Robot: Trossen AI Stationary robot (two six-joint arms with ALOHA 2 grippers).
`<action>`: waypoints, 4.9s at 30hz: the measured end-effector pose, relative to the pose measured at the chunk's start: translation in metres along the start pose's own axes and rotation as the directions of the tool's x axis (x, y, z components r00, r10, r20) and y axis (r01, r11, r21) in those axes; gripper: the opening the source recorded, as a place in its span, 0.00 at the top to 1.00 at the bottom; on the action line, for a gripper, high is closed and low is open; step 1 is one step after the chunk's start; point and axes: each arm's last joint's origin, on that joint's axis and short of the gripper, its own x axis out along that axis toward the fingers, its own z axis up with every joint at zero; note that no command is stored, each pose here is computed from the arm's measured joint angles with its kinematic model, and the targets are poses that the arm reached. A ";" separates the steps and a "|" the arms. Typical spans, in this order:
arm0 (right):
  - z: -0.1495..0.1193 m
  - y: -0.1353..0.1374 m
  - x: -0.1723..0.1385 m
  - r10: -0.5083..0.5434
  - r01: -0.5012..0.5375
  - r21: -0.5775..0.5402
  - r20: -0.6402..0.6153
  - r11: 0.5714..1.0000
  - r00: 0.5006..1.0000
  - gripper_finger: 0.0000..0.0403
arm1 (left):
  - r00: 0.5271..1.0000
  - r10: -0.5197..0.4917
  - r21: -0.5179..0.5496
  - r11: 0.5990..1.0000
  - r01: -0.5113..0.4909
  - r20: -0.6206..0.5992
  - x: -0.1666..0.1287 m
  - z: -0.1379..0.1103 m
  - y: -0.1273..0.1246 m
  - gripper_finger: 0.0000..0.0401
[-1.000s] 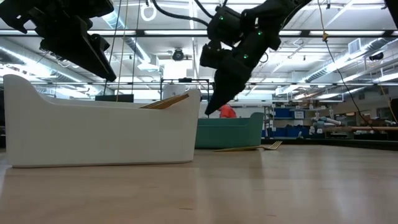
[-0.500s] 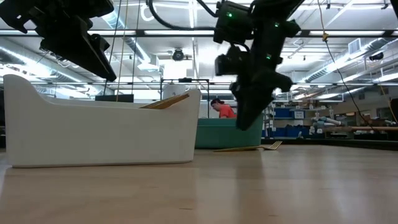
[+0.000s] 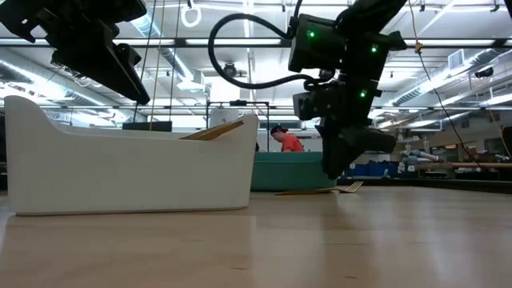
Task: Sort silverware by color (type)
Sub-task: Put the gold fork into the white bin
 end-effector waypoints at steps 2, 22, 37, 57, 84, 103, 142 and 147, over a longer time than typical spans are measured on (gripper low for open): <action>0.000 -0.004 0.002 -0.008 0.008 0.002 -0.003 1.000 1.000 0.72 | 1.000 0.000 0.000 1.000 0.000 0.000 0.000 0.000 0.000 0.60; -0.004 -0.032 0.015 0.076 -0.077 0.004 0.016 0.997 0.997 0.73 | 1.000 0.000 -0.001 1.000 0.000 0.000 0.000 0.000 0.000 0.60; 0.003 -0.028 0.010 0.151 -0.153 0.023 0.068 0.988 0.986 0.59 | 1.000 -0.001 -0.006 1.000 0.001 0.008 0.000 0.001 0.000 0.60; 0.016 -0.038 0.028 0.232 -0.243 -0.081 -0.122 0.967 0.965 0.60 | 1.000 -0.011 -0.006 1.000 0.012 0.020 -0.001 0.002 -0.002 0.60; 0.010 -0.016 0.030 0.339 -0.346 -0.036 -0.127 0.938 0.932 0.97 | 1.000 -0.025 0.033 0.999 0.025 0.001 -0.001 0.001 -0.002 0.60; 0.030 -0.046 0.012 0.480 -0.433 0.387 -0.030 0.814 0.877 0.97 | 0.998 0.066 0.119 0.991 -0.067 0.018 -0.011 0.012 -0.002 0.60; 0.111 -0.035 -0.082 0.410 -0.537 0.276 0.406 0.797 0.817 0.96 | 0.976 0.136 -0.014 0.991 -0.136 0.172 -0.060 0.000 -0.010 0.60; 0.123 -0.034 -0.089 0.396 -0.533 0.139 0.521 0.835 0.756 0.96 | 0.970 0.145 -0.027 0.989 -0.142 0.193 -0.058 0.005 -0.008 0.60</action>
